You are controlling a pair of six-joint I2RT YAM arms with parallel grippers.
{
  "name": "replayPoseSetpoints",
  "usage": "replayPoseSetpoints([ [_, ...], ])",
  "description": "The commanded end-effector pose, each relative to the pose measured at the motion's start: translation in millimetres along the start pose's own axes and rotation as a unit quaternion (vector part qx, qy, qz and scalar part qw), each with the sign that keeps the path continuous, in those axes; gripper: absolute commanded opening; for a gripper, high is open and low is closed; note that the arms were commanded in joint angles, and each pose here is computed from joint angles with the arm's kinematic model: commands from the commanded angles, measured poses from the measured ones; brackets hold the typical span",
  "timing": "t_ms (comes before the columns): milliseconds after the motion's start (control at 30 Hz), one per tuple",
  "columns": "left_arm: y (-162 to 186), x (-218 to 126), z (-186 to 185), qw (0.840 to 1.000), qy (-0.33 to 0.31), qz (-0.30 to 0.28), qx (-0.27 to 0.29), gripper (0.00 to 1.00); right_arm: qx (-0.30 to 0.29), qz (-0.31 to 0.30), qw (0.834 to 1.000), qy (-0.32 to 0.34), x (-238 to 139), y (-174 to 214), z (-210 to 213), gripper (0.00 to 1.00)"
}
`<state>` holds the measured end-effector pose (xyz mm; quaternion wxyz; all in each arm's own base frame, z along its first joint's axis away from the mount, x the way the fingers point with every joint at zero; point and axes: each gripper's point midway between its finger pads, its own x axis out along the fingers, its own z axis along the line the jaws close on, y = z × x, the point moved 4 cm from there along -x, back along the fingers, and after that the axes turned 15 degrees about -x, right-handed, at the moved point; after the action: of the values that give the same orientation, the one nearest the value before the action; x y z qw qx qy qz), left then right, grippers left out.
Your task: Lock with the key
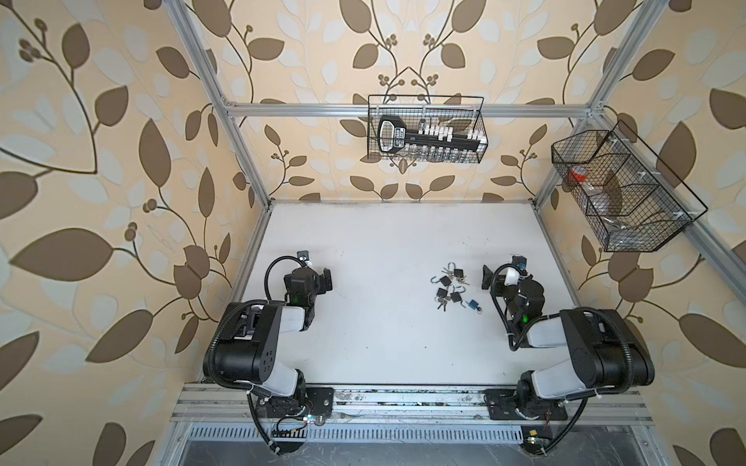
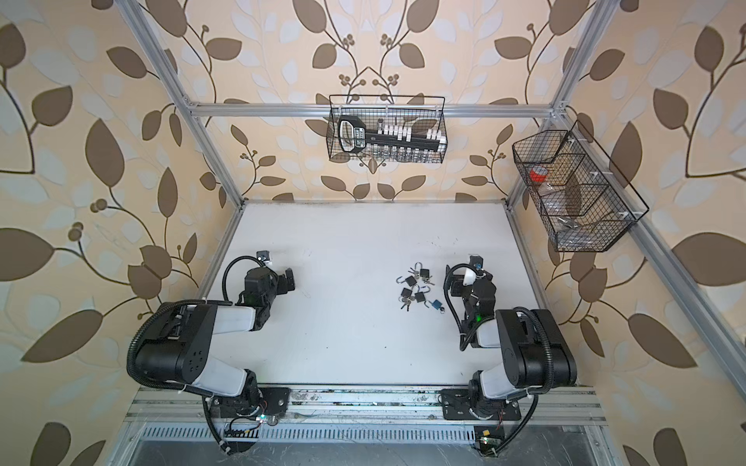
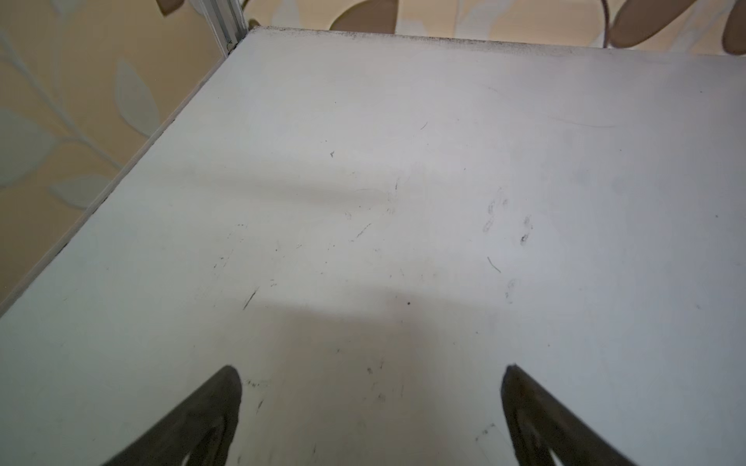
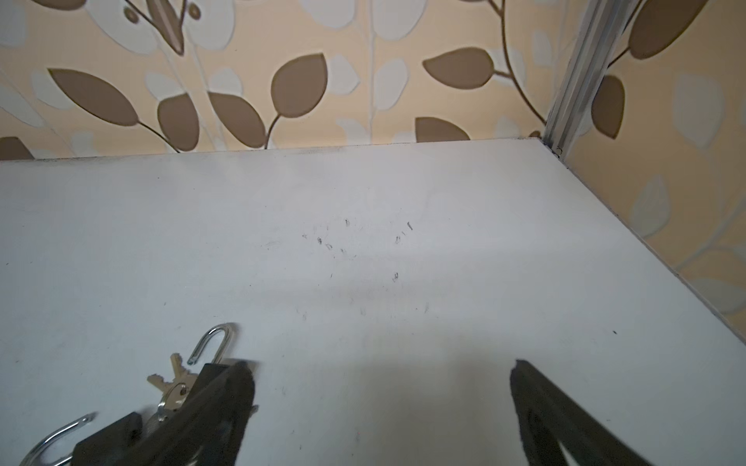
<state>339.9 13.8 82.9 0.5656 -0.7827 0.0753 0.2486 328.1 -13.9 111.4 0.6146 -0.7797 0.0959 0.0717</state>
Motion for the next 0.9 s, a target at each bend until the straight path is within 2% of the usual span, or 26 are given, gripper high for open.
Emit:
replayPoseSetpoints([
  [0, -11.8, -1.4, -4.7, 1.000, 0.005, -0.027, -0.011, 0.99, 0.002, -0.020, 1.000, 0.001, 3.5, -12.0, -2.4, 1.00],
  [733, -11.8, -1.4, -4.5, 1.000, 0.004, -0.027, -0.010, 0.99, 0.002, -0.018, 1.000, 0.002, 4.4, -11.7, -2.8, 1.00],
  [867, -13.8, -10.0, -7.6, 0.999, -0.012, -0.052, 0.002, 0.99, -0.001, -0.021, 1.000, 0.007, 2.7, -12.8, -2.0, 1.00],
])
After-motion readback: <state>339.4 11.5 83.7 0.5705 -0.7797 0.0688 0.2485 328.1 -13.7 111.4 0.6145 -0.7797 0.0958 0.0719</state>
